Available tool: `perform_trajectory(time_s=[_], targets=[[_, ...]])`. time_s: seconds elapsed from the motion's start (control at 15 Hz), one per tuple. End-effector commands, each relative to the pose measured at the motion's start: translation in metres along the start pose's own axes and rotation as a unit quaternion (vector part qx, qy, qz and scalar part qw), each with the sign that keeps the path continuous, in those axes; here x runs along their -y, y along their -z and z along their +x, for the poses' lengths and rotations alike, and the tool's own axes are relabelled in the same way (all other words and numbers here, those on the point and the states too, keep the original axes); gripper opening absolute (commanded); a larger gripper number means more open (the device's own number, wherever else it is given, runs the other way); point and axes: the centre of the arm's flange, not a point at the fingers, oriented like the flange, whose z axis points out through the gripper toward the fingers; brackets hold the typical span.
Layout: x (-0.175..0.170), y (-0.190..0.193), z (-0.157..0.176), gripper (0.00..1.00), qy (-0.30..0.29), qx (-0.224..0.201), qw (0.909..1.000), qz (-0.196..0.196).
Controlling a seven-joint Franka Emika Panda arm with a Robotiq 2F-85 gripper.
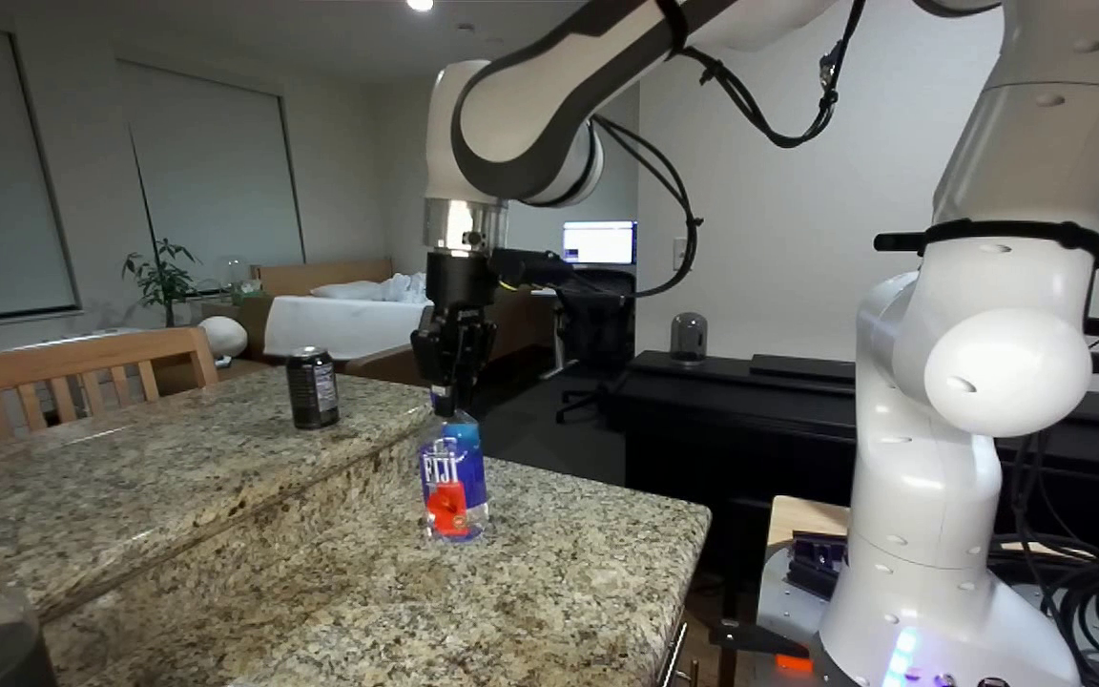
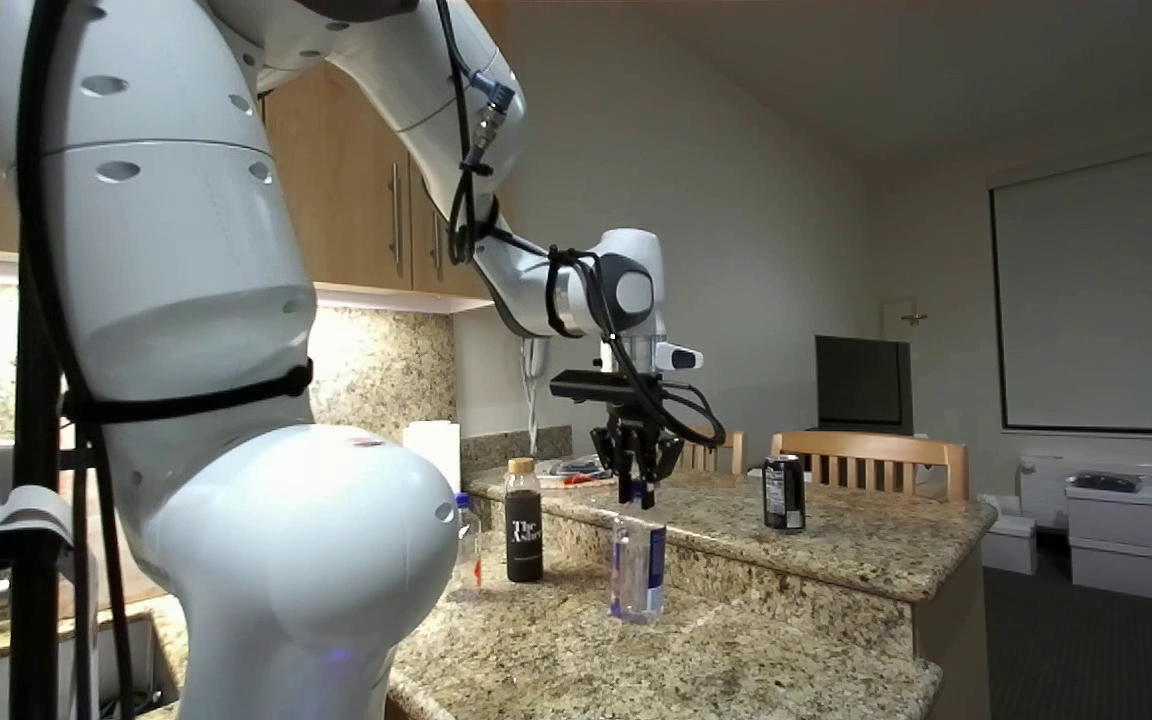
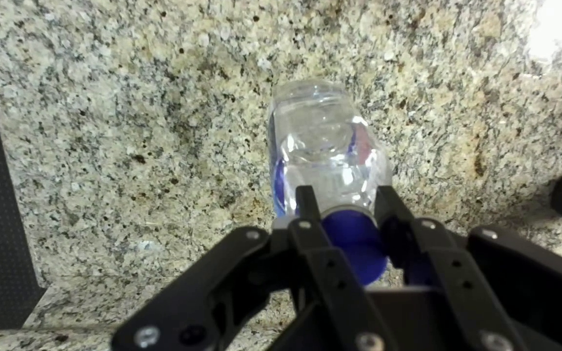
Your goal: Place the empty water bottle on the bottom countertop
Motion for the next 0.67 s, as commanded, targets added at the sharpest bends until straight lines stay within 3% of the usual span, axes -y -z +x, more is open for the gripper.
perform_trajectory(time_s=[0.0, 0.6], targets=[[-0.001, -0.015, -0.005, 0.15, 0.007, -0.027, 0.9996, 0.009], [-0.006, -0.044, -0.011, 0.15, 0.005, -0.031, 0.9994, 0.012]])
